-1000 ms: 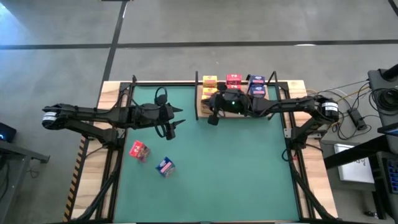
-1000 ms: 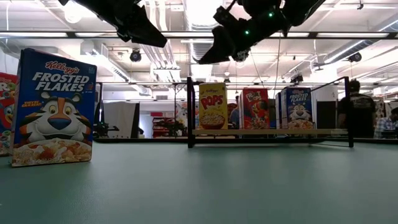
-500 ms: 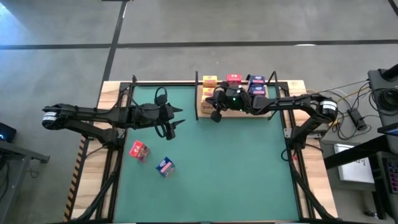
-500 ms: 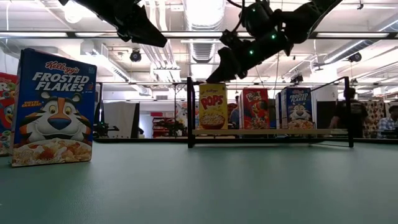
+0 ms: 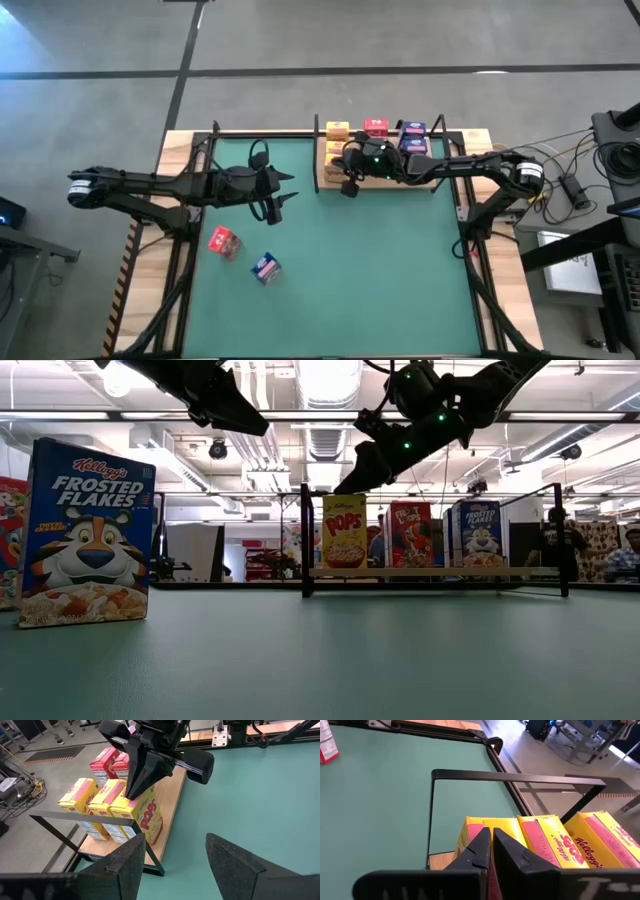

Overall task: Stack cereal on shelf
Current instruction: Put the yellow cereal box on the shelf aligned with the other yellow cereal boxes, then put the blue cereal box on the shelf aligned with the other blue cereal boxes

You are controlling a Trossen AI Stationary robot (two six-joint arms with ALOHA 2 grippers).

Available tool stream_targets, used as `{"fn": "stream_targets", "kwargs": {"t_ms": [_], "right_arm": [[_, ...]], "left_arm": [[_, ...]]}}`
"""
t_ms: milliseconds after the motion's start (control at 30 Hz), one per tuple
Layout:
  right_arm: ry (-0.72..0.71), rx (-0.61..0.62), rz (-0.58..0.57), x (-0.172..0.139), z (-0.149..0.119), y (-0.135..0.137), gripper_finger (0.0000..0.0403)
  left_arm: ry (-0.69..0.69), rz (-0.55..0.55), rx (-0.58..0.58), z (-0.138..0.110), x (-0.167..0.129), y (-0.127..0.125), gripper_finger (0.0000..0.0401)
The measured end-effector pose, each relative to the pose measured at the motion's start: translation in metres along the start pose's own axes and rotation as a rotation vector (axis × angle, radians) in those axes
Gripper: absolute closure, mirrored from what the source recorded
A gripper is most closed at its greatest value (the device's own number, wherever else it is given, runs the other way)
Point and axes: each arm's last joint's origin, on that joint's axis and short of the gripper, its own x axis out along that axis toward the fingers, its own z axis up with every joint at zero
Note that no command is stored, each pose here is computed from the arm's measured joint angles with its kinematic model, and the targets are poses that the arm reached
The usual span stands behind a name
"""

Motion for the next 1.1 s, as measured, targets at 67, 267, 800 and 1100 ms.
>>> {"fn": "stream_targets", "kwargs": {"t_ms": [67, 267, 800, 1100], "right_arm": [[0.001, -0.014, 0.001, -0.001, 0.0, 0.0, 0.039], [0.003, -0.033, 0.012, -0.003, 0.001, 0.0, 0.039], [-0.071, -0.004, 0.011, -0.029, 0.021, -0.005, 0.039], [-0.102, 0.15, 0.253, -0.066, 0.038, 0.015, 0.039]], "left_arm": [[0.0, 0.0, 0.0, 0.0, 0.0, 0.0, 0.0209], [0.0, 0.0, 0.0, 0.0, 0.0, 0.0, 0.0209], [0.0, 0.0, -0.001, 0.0, 0.0, 0.0, 0.0209], [0.006, -0.001, -0.026, -0.001, 0.0, 0.0, 0.0209]]}}
